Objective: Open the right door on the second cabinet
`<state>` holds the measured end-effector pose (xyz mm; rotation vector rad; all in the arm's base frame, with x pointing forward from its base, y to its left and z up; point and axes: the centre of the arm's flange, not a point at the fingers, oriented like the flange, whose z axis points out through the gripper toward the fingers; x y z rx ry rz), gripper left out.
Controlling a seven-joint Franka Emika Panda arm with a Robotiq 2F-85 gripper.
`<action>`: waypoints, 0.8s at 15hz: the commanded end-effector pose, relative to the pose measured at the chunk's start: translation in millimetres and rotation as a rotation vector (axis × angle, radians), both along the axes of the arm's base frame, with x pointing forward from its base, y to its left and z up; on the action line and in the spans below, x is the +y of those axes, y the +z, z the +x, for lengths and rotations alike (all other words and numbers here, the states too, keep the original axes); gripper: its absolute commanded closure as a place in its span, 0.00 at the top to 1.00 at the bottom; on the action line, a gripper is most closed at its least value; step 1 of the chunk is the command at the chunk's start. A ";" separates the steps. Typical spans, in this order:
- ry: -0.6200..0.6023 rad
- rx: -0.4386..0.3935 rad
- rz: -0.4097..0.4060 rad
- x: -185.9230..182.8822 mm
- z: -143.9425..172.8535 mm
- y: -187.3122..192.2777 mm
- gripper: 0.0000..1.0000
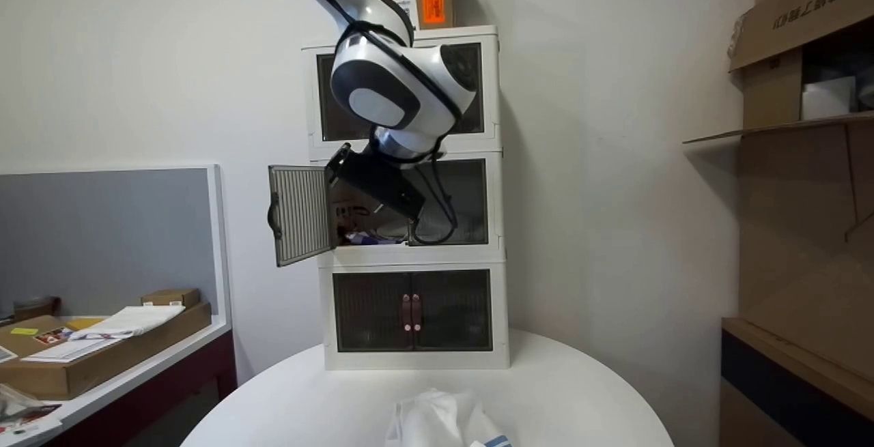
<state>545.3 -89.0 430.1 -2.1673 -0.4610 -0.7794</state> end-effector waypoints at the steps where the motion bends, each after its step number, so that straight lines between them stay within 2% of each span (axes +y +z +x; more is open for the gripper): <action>1: 0.001 -0.001 -0.002 0.6 0.9 0.3 1.00; 4: -0.008 -0.008 -0.025 -5.0 4.6 -6.5 1.00; 9: -0.085 -0.029 -0.057 -51.5 27.6 -11.3 1.00; 12: -0.099 -0.008 0.004 -74.0 49.1 -13.5 1.00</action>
